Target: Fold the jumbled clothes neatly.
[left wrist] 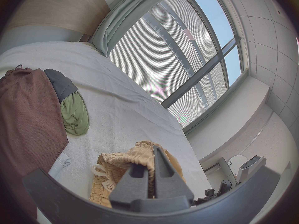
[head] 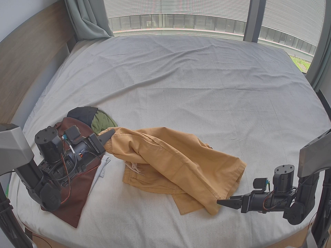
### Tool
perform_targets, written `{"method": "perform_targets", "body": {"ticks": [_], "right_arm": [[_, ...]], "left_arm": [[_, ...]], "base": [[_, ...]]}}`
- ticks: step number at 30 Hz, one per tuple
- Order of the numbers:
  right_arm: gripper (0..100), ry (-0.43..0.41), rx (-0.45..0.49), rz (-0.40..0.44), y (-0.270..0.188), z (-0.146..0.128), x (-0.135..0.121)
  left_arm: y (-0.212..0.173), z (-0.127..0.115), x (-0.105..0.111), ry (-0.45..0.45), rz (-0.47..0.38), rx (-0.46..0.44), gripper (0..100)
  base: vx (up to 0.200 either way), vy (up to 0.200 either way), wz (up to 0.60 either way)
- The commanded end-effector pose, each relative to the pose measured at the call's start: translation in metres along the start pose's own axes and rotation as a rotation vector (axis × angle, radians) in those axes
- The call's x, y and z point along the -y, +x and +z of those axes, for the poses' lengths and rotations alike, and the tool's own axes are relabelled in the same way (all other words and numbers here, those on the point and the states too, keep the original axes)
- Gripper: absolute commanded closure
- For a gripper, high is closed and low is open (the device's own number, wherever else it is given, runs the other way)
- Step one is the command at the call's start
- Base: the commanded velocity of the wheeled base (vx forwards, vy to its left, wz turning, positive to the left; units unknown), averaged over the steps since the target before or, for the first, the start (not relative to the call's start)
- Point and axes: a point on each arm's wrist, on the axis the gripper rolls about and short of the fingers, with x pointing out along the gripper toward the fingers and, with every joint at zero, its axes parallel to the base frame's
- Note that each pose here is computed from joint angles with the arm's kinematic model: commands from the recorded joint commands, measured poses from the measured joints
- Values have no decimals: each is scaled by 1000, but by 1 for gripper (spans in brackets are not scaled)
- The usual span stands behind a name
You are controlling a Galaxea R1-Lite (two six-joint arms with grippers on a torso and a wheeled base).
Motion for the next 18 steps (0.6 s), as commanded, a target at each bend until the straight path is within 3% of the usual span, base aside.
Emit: {"method": "perform_targets", "body": {"ticks": [1,9,18], "right_arm": [[0,64,-72,-25,10,-15,10],[0,63,-72,-8,18,-14,9],[0,119,-50,16,38,-8,8]], "left_arm": [[0,0,0,-1,-1,1,100],[0,0,0,1,-2,2,100],[0,1,0,-1,-1,4,100]], "base": [[0,0,0],[0,0,0],[0,0,0]]}}
